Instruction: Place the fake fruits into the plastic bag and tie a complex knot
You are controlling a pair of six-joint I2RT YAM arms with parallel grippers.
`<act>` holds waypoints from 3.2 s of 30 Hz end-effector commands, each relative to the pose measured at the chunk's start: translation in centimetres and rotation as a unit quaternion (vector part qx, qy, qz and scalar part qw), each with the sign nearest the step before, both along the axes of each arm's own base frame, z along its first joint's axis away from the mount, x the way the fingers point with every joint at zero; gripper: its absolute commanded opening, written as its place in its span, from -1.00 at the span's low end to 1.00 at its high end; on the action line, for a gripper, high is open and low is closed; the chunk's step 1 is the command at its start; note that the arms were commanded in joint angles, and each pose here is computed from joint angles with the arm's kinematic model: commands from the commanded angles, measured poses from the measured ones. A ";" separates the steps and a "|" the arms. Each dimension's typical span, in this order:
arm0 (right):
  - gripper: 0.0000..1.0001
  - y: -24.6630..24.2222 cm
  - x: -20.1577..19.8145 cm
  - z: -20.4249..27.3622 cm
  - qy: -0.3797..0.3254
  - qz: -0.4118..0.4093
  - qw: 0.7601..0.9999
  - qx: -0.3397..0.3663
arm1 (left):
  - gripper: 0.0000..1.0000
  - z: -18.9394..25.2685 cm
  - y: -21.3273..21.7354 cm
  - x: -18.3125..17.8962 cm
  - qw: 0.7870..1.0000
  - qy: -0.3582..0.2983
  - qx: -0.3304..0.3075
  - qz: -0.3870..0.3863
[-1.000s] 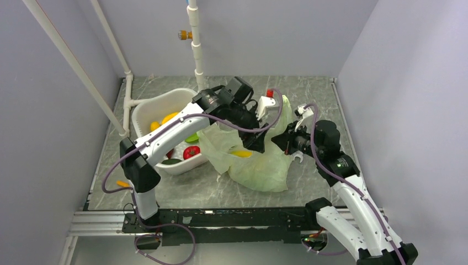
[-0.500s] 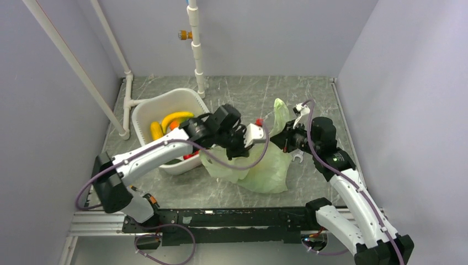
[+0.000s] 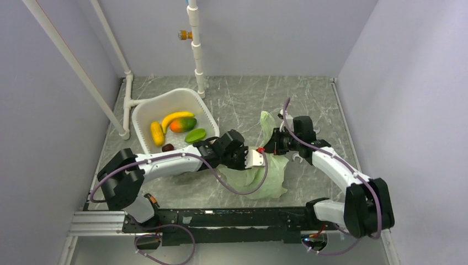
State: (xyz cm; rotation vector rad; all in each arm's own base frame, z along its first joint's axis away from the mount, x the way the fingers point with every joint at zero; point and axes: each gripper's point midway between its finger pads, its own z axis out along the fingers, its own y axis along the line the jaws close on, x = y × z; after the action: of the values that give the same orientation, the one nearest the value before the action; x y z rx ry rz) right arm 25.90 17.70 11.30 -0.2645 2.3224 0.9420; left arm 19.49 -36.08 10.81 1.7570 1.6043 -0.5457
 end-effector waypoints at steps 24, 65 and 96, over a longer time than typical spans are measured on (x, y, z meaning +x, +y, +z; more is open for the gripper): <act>-1.00 2.4 -0.9 10.8 -0.205 0.136 0.968 0.057 | 0.59 20.4 -3.6 4.5 0.944 0.198 -0.261 0.053; 0.83 4.9 0.3 15.9 -0.227 0.054 0.959 0.163 | -1.00 22.3 -4.0 6.4 0.882 0.325 -0.339 0.023; 0.91 5.2 4.6 15.2 -0.195 -0.065 0.967 0.153 | -1.00 24.1 -4.9 7.6 0.865 0.335 -0.371 0.041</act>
State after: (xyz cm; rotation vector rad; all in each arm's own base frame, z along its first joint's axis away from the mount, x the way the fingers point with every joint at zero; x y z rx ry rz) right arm 28.73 22.80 27.16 -0.2289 1.8029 1.1216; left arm 27.42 -40.41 32.68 0.9290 1.6236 -1.5763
